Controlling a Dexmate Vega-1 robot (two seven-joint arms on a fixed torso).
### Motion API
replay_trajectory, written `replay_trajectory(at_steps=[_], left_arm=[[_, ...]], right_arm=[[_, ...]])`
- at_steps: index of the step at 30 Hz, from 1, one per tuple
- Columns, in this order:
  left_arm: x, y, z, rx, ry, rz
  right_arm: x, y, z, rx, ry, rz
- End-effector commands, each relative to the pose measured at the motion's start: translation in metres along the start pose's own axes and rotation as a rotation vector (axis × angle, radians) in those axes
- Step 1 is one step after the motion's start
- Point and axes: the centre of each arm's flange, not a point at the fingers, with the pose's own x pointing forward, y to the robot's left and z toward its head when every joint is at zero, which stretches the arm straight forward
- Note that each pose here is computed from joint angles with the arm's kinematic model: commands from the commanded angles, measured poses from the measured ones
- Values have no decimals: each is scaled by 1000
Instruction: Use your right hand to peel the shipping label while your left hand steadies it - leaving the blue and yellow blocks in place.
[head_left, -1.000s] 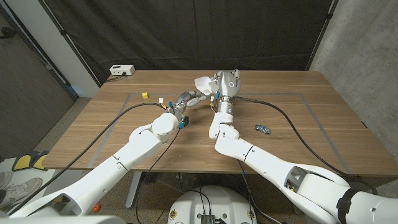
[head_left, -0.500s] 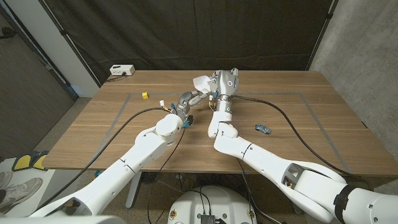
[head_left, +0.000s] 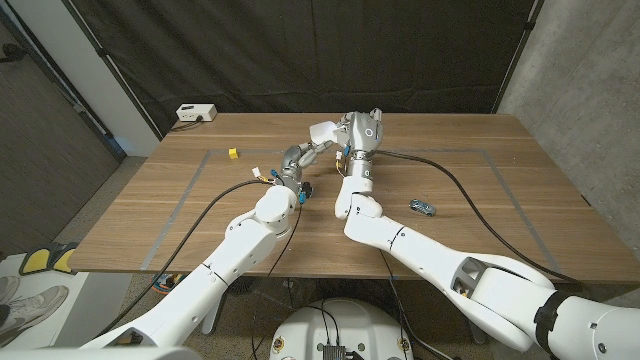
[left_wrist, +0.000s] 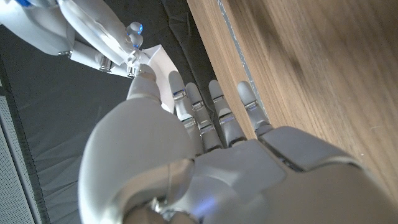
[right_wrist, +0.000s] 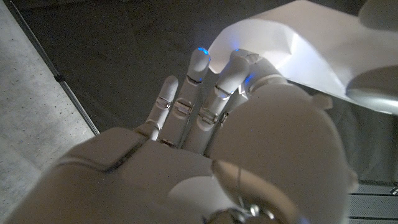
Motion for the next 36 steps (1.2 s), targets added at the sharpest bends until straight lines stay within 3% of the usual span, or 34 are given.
replay_trajectory(at_steps=[1, 8, 11, 16, 23, 27, 36], left_arm=[[7, -2, 2, -9, 25, 11], [14, -8, 3, 108, 90, -107], [19, -11, 5, 160, 110, -215], [21, -16, 6, 185, 118, -261], [17, -17, 4, 75, 82, -212], [10, -16, -1, -34, 68, -141], [0, -15, -3, -157, 75, -75]], right_arm=[[6, 3, -5, 32, -18, 6], [11, 5, -8, 43, -18, 23], [14, 7, -10, 49, -13, 28], [15, 8, -12, 52, -14, 31], [17, 8, -15, 45, 2, 26], [17, 8, -17, 38, 8, 22], [21, 12, -22, 19, 28, 21]])
